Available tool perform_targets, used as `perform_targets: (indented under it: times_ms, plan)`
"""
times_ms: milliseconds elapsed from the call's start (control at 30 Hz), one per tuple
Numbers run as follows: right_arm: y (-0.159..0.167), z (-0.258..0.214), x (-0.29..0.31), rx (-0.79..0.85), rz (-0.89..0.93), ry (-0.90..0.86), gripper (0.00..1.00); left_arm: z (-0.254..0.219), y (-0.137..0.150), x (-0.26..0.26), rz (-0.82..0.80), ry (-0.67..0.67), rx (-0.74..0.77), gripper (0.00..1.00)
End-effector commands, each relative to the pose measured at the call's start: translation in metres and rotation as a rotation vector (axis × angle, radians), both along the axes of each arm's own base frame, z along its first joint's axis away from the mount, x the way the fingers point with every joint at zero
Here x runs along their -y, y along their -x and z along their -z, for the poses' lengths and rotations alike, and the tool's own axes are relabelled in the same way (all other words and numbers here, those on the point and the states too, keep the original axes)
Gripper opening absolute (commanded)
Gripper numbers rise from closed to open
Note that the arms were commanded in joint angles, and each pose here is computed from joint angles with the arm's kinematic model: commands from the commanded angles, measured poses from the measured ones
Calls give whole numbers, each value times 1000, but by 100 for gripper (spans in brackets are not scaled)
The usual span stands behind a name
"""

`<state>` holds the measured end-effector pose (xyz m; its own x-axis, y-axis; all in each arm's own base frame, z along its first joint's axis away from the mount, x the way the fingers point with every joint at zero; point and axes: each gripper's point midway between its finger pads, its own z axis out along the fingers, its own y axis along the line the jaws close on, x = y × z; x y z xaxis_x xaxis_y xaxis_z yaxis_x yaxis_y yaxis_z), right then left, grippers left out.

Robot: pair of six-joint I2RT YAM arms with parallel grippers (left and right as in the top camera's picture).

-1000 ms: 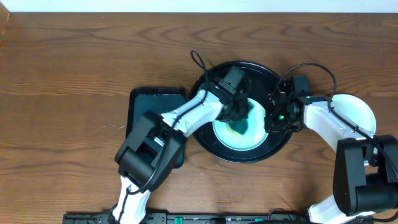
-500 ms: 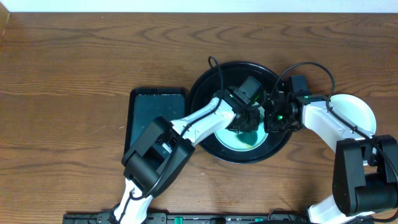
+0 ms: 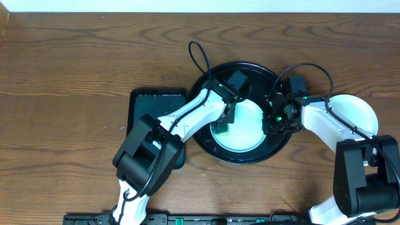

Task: Clean dirty plates on tray and stack at the side
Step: 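Scrub the pale green plate with the sponge, right gripper holding rim, then return the sponge to the black tray with the left gripper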

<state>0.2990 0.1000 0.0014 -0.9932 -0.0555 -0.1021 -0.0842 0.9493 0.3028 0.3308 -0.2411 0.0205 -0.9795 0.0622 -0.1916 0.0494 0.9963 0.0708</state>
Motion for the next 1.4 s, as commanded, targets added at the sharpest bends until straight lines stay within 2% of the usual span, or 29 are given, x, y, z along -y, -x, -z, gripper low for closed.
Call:
perform_targets:
  times_ms: [0, 233, 400, 500, 600, 733, 800, 867, 900, 933, 1167, 1367]
  plan:
    - [13, 17, 22, -52, 9, 123, 1, -18, -26, -72, -57, -295, 128, 7]
    - [9, 6, 23, -21, 25, 120, 1, -121, -24, -90, -129, -163, 293, 8]
    - [-4, -29, 30, 114, 29, 158, 1, -167, -11, -133, -225, -113, 332, 10]
    - [-15, -65, 31, 250, 16, 157, 1, -158, -2, -151, -285, -32, 261, 10]
    - [-23, -99, 30, 379, -6, 171, 1, -130, 5, -167, -315, 5, 160, 10]
    - [-27, -139, 30, 547, -33, 259, 1, -87, 12, -164, -247, 150, 50, 11]
    - [-27, -153, 29, 612, -62, 325, 1, -72, 15, -161, -222, 222, 18, 17]
    - [-27, -161, 28, 655, -94, 384, 1, -64, 18, -165, -228, 246, 4, 36]
    - [-27, -165, 25, 677, -115, 417, 1, -64, 19, -169, -241, 245, 0, 52]
    - [-27, -167, 23, 689, -130, 439, 1, -65, 18, -171, -249, 245, 1, 56]
    - [-26, -192, 19, 808, -145, 674, 1, -113, 16, -161, -185, 386, 108, 68]
    - [-19, -226, 4, 951, -181, 863, 1, -172, 25, -162, -120, 421, 303, 70]
